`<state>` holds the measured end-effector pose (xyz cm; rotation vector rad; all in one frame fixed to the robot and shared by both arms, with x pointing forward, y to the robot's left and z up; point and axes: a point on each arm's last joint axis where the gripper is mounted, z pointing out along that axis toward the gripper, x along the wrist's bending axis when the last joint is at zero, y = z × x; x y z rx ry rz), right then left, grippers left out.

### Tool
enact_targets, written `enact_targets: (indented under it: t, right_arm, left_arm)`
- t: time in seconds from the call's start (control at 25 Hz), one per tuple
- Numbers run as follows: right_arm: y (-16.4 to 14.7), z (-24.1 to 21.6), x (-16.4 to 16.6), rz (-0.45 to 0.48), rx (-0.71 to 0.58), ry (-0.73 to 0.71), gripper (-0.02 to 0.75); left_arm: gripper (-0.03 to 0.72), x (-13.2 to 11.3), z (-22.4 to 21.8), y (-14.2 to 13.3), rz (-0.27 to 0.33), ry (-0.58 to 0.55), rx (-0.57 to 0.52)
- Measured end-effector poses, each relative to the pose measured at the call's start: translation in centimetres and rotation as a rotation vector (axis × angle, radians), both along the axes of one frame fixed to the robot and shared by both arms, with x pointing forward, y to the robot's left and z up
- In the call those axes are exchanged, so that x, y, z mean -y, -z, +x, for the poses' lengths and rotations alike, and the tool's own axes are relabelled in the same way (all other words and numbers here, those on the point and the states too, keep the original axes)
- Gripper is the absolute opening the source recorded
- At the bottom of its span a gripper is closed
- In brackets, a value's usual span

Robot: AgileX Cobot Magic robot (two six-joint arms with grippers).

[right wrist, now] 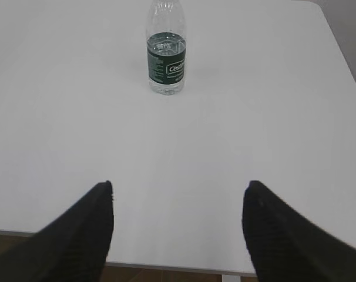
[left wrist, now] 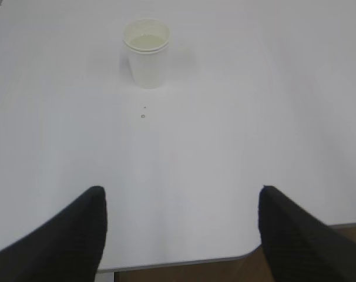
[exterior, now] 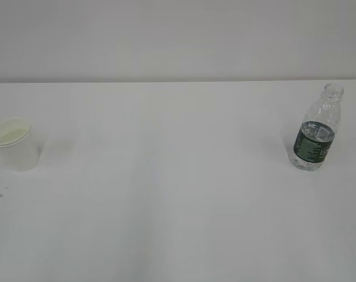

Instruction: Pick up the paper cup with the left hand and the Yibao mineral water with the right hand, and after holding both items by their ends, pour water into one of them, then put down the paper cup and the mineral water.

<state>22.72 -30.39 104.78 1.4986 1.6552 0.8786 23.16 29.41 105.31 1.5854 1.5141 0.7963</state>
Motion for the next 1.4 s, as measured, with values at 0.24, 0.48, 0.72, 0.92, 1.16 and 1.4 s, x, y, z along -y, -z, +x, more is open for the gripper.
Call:
enact_targets:
  t: [0.24, 0.48, 0.72, 0.92, 1.16, 1.4]
  right_arm:
    - [0.0, 0.0, 0.0, 0.0, 0.0, 0.0, 0.52]
    - [0.0, 0.0, 0.0, 0.0, 0.0, 0.0, 0.52]
    - [0.0, 0.0, 0.0, 0.0, 0.0, 0.0, 0.52]
    - [0.0, 0.0, 0.0, 0.0, 0.0, 0.0, 0.52]
    - [0.0, -0.02, -0.05, 0.0, 0.0, 0.041, 0.519]
    - [0.0, -0.02, -0.06, 0.0, 0.0, 0.047, 0.519]
  left_arm:
    - [0.583, 0.0, 0.0, 0.0, 0.0, 0.0, 0.0]
    - [0.572, 0.0, 0.0, 0.0, 0.0, 0.0, 0.0]
    - [0.563, 0.0, 0.0, 0.0, 0.0, 0.0, 0.0]
    - [0.562, 0.0, 0.0, 0.0, 0.0, 0.0, 0.0]
    - [0.554, 0.0, 0.0, 0.0, 0.0, 0.0, 0.0]
    - [0.547, 0.0, 0.0, 0.0, 0.0, 0.0, 0.0]
